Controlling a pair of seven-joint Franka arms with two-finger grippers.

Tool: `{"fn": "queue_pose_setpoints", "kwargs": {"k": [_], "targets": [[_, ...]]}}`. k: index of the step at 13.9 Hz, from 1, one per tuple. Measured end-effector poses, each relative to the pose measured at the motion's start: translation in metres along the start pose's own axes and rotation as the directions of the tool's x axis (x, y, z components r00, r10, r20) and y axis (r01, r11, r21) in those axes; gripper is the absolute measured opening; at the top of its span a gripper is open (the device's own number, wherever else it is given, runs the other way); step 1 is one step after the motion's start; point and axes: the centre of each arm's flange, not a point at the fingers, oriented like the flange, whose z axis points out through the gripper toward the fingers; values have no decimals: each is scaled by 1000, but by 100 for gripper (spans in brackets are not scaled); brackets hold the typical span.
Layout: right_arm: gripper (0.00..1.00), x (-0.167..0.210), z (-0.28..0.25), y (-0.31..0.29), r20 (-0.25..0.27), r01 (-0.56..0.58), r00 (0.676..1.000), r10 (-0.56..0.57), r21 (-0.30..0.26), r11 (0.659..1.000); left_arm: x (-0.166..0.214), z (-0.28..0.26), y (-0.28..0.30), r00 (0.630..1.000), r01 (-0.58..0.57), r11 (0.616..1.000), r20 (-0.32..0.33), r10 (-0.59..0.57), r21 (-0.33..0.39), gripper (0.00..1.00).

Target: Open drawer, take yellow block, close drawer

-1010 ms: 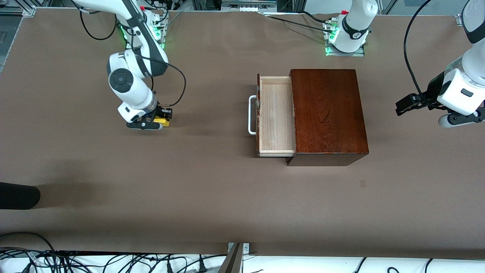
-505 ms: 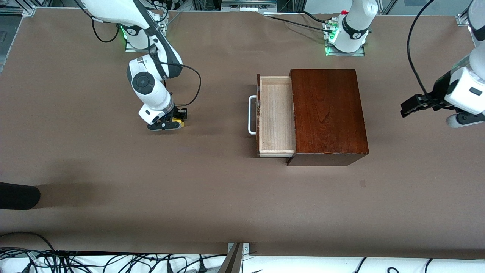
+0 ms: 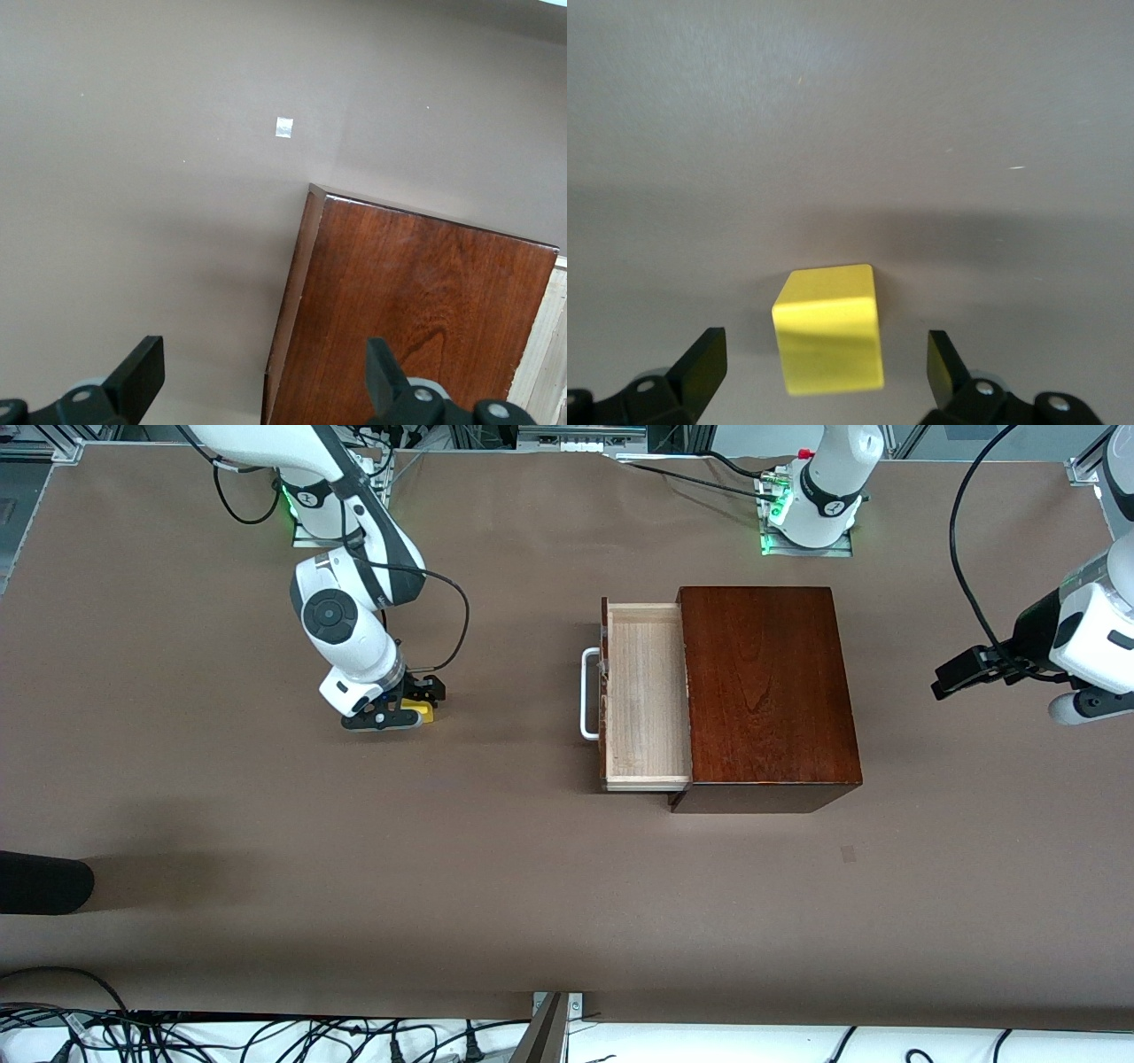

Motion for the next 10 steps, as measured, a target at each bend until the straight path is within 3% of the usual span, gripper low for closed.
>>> {"fn": "queue_pose_setpoints", "kwargs": {"k": [3, 5, 10], "targets": [[100, 34, -75, 39, 36, -73, 997, 73, -16, 997, -12, 0, 36, 1000, 29, 1000, 1, -29, -3, 100], [100, 54, -126, 78, 47, -117, 992, 116, 18, 993, -29, -1, 75, 997, 82, 997, 8, -82, -1, 100], [100, 80, -230, 186, 38, -210, 977, 208, 44, 977, -79, -1, 185, 963, 259, 966, 73, -258, -4, 100]]}}
